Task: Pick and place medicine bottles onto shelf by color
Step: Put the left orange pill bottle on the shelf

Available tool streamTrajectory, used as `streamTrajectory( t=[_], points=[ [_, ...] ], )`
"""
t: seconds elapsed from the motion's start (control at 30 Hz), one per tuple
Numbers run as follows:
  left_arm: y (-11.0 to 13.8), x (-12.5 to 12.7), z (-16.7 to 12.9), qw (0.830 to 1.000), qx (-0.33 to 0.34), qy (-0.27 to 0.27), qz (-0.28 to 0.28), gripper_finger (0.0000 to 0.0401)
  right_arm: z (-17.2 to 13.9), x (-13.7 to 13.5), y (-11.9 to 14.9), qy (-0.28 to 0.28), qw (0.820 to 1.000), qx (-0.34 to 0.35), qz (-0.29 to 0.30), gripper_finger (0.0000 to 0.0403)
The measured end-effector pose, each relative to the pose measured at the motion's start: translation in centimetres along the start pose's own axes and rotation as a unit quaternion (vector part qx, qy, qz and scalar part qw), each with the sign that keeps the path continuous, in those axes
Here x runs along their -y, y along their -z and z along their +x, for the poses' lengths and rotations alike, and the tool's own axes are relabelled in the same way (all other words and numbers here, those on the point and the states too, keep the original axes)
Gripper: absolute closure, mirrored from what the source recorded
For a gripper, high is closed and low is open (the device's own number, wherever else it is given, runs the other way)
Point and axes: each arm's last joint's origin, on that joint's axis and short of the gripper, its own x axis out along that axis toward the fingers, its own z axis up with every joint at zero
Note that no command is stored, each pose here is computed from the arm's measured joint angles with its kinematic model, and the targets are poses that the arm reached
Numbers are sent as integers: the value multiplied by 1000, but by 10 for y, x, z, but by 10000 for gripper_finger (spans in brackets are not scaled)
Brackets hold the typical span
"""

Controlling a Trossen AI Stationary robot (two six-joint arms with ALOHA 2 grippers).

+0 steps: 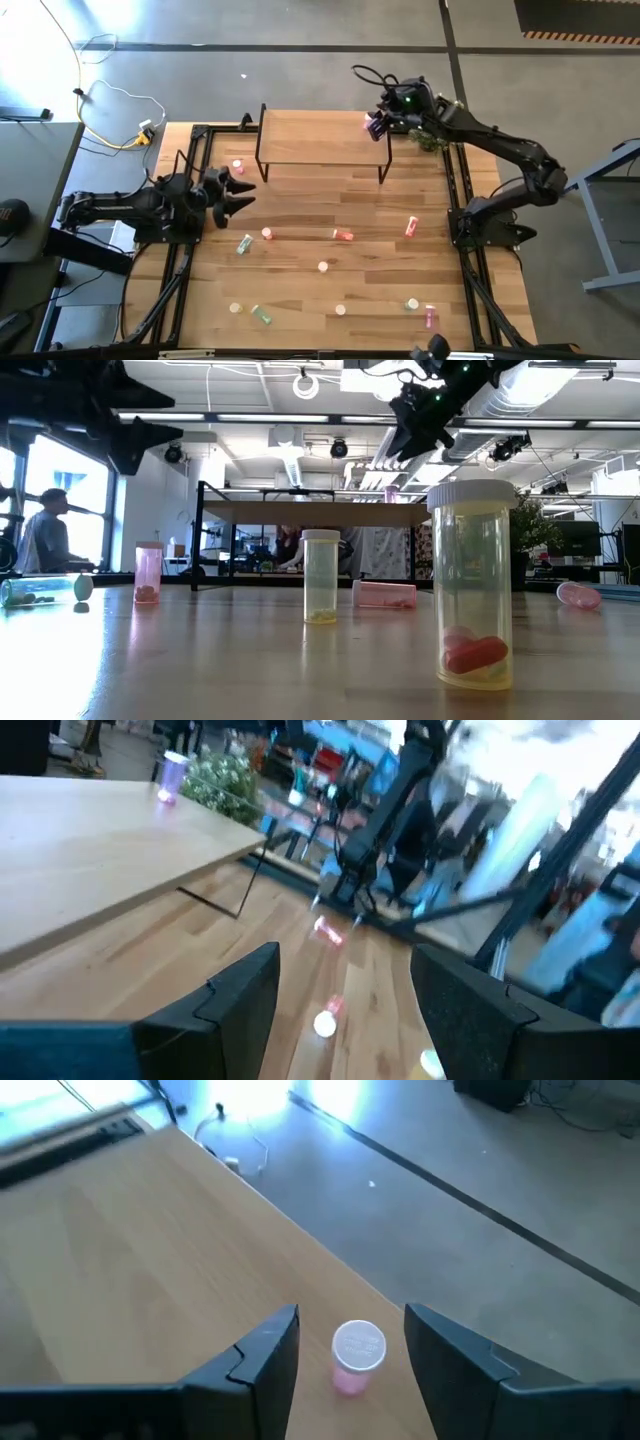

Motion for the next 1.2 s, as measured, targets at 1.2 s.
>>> streamTrajectory(
  t=[1.2],
  points=[
    [19, 42, 71, 888, -422, -29, 179, 185, -54, -32, -6, -73, 996, 52, 16, 229]
  ],
)
